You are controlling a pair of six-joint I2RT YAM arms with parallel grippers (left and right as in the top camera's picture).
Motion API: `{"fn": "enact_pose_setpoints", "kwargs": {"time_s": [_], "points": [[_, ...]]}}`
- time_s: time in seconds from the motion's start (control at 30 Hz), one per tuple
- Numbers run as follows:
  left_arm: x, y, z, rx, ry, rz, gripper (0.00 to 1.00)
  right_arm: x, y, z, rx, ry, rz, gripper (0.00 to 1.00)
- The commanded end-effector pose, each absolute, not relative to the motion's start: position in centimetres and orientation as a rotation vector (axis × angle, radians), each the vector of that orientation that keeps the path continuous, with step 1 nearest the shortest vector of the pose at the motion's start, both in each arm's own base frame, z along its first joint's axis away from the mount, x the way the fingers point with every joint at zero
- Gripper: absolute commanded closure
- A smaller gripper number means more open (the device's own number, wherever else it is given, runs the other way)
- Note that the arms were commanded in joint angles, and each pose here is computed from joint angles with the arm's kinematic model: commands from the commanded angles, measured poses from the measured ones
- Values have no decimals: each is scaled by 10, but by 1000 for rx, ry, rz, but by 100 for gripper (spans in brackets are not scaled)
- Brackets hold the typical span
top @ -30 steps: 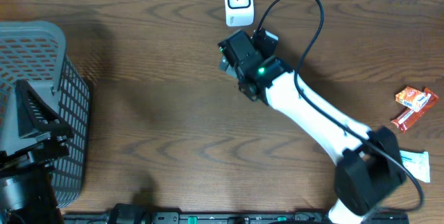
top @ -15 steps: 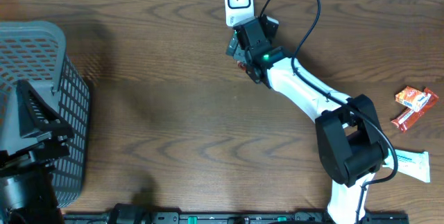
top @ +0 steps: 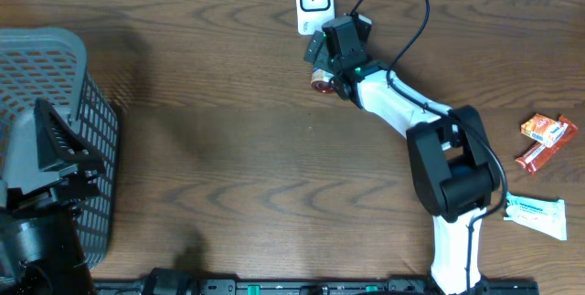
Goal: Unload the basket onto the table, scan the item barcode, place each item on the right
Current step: 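Lift the jar and hold it at the scanner face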
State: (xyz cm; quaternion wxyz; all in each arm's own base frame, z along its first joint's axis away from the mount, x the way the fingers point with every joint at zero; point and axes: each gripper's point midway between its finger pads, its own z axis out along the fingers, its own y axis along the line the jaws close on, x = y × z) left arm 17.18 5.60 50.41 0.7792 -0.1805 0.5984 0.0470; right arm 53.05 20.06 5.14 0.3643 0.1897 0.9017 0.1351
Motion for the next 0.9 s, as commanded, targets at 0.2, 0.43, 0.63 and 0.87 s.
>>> {"fn": "enact_pose_setpoints", "kwargs": {"time_s": [0.2,0.43,0.63,0.87], "points": [[169,58,505,-401,1280,105,16,537,211,34,461,2357,397,10],[169,58,505,-401,1281,105,16,535,213,33,456,2375,406,25],[169,58,505,-401,1280,105,16,539,218,48,413,2377,414,40],[169,58,505,-401,1280,105,16,542,220,69,380,2406,393,55]]}}
